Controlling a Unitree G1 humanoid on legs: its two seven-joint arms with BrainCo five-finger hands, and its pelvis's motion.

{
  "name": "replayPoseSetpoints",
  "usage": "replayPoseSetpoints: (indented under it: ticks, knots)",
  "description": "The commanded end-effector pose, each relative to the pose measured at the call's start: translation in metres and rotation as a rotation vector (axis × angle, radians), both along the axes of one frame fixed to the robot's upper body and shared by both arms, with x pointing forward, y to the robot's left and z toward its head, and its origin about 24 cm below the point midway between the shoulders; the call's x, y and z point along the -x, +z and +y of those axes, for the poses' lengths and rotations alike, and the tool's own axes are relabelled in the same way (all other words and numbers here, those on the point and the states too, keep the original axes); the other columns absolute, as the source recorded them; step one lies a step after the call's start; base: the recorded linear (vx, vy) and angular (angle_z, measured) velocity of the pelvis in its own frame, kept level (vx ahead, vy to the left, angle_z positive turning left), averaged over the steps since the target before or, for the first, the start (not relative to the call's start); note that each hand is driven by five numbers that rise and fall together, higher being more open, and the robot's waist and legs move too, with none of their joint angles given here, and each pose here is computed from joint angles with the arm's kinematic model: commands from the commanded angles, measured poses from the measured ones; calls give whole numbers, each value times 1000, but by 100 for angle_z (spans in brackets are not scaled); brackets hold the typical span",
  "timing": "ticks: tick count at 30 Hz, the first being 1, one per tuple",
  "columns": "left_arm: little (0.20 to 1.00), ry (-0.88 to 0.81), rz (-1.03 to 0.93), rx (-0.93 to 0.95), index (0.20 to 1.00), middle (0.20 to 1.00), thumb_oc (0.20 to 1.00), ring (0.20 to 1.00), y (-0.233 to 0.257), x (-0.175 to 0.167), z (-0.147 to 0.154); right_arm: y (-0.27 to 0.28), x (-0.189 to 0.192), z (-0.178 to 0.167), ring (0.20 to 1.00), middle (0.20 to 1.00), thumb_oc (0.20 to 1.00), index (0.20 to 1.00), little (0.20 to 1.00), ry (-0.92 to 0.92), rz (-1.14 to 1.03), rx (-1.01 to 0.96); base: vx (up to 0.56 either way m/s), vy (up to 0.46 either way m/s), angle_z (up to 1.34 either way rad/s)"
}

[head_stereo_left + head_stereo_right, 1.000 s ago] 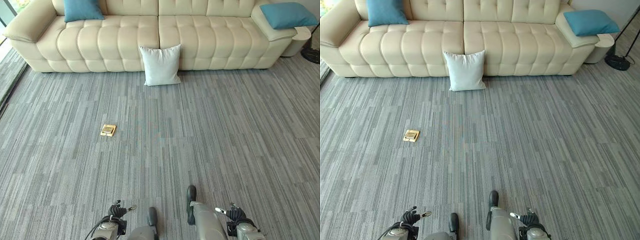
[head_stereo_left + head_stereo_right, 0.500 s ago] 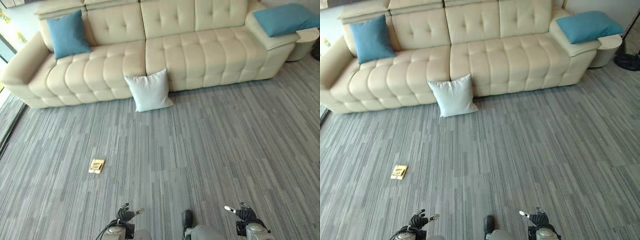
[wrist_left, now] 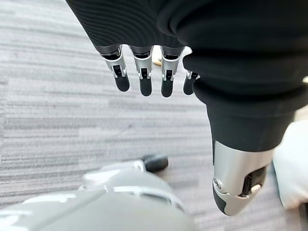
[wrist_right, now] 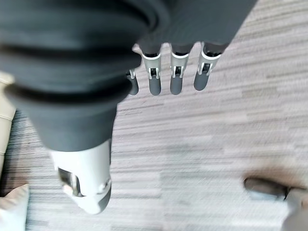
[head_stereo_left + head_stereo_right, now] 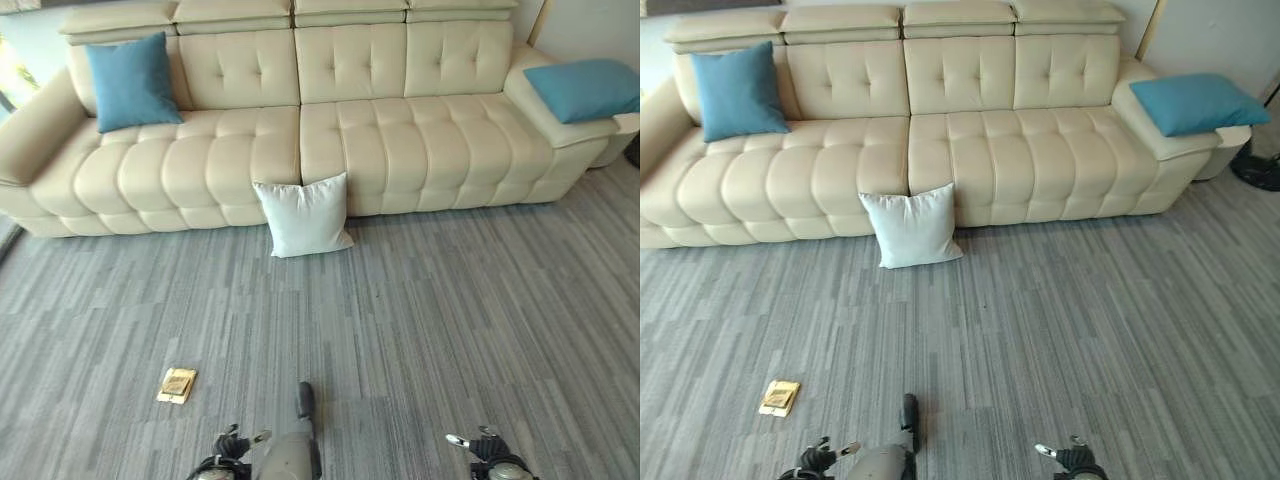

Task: Pick up all the scattered cushions and arrange them neatly on the sofa.

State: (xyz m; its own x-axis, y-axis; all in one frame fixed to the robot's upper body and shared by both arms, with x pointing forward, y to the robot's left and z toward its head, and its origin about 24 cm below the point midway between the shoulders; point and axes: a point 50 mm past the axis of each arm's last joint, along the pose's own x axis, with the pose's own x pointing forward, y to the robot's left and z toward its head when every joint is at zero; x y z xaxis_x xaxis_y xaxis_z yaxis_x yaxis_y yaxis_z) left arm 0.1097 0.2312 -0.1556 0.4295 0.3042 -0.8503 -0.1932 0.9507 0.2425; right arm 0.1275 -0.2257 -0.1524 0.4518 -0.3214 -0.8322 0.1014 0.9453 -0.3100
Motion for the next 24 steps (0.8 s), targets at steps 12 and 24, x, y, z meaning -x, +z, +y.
replayPoseSetpoints:
  ticks: [12,24]
  knots:
    - [1000,-52,-127,-32,1000,1000,1000,1000,17,-44,4,4,-10,0,1000,1000,1000,1000,1000,-9,-41,-10,452,193,38]
    - [1000,-116,-112,11,1000,1000,1000,1000,11,-42,-17,7,-4,-17,1000,1000,1000,1000,1000,-59,-55,11,272,-126,36]
